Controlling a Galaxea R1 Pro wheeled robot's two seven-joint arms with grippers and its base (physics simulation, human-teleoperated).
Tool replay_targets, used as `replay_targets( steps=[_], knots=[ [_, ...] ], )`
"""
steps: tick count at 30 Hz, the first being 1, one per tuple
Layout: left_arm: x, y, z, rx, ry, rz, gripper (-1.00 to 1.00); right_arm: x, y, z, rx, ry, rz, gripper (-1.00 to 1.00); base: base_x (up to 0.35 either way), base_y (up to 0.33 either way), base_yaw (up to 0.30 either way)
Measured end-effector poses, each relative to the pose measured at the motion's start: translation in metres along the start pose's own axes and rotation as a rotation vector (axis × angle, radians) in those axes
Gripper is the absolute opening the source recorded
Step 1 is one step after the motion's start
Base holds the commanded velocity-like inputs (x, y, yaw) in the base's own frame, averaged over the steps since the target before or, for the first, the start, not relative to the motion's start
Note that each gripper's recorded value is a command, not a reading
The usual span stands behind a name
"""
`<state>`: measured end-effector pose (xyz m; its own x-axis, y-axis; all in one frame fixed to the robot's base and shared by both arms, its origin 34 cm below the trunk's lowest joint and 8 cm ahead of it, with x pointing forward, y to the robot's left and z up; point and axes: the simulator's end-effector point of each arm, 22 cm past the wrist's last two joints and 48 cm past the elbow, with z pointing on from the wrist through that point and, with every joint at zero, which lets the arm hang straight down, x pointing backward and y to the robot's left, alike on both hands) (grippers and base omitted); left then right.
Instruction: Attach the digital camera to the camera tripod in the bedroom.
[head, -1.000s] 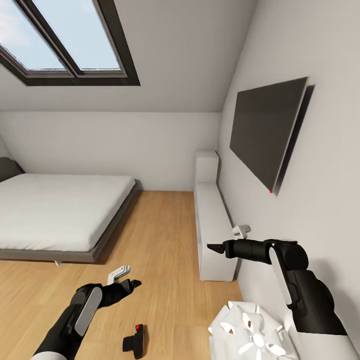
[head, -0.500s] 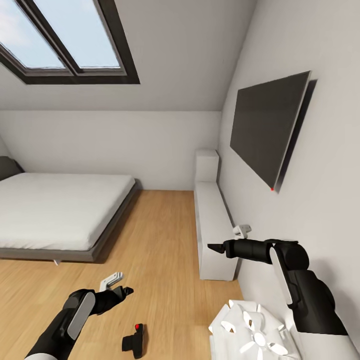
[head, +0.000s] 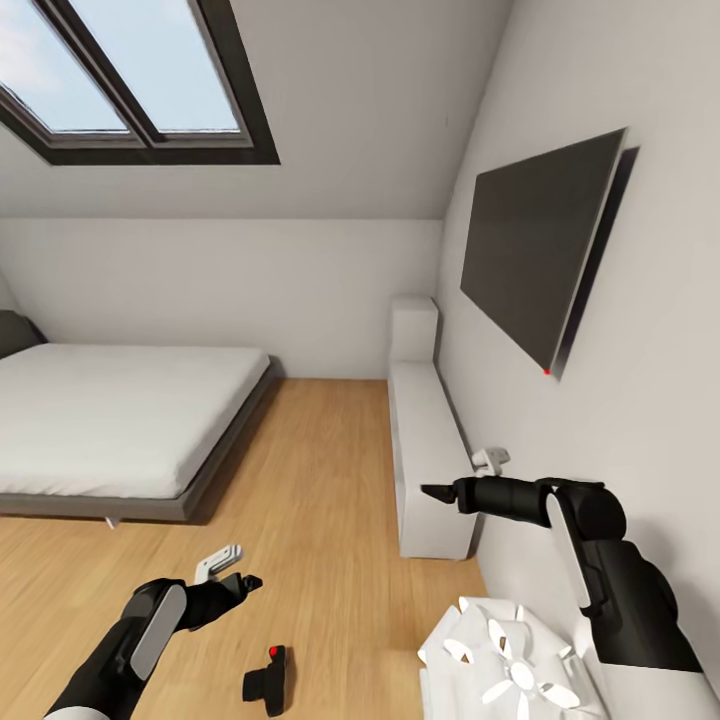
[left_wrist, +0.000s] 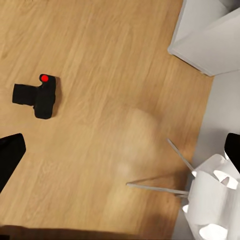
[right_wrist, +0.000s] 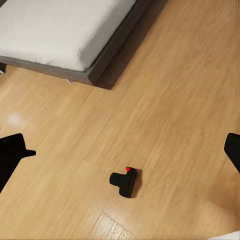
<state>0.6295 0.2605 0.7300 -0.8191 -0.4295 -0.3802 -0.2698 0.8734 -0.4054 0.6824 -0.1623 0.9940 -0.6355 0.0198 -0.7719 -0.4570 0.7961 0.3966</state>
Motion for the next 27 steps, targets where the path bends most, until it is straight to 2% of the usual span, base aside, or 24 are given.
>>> replay_targets(
  steps=[27],
  knots=[
    [0.012, 0.019, 0.033, -0.005, -0.003, 0.003, 1.0, 0.029, -0.019, 0.02, 0.004, -0.002, 0.003, 1.0, 0.0, 0.0, 0.0]
  ],
)
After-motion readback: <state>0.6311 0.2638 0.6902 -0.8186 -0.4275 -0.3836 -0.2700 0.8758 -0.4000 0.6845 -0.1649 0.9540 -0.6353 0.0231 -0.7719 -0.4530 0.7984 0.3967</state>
